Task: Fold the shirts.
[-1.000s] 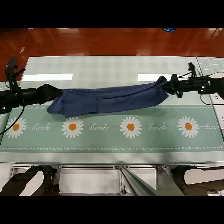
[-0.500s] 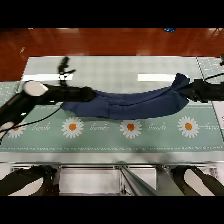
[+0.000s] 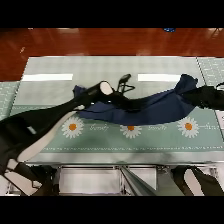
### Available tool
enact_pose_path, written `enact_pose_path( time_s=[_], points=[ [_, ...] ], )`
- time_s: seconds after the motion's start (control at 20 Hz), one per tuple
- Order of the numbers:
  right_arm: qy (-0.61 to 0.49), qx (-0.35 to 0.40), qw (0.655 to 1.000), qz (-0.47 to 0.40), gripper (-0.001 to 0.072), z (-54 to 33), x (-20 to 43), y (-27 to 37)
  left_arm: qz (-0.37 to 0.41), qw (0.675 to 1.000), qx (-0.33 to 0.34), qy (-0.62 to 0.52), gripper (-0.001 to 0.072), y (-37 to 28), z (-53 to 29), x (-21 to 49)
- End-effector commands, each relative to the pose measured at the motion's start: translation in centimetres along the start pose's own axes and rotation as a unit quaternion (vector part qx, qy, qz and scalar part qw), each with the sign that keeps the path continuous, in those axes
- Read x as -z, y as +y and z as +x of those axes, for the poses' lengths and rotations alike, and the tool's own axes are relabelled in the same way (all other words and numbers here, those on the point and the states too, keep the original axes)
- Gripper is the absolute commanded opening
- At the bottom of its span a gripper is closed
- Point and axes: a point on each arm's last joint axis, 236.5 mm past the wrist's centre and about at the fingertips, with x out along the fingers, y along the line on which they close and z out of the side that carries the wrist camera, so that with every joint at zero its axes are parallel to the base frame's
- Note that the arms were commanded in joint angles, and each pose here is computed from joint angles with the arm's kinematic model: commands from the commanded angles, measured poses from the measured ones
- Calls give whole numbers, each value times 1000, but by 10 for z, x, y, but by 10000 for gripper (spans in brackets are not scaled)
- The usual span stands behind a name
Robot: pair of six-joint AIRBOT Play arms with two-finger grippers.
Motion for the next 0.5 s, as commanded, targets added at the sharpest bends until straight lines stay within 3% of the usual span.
enact_pose_path(
  time_s=[0.0,0.2,0.45],
  points=[
    [-3,-3,1000,0,22,-3,2,5,25,997,21,64,22,-35,50,28],
    [-5,-2,1000,3,23,-3,0,4,30,998,35,51,22,-45,33,4],
    [0,-13,1000,-7,22,9,1,17,29,999,-9,-34,22,-2,-86,-65]
  ],
)
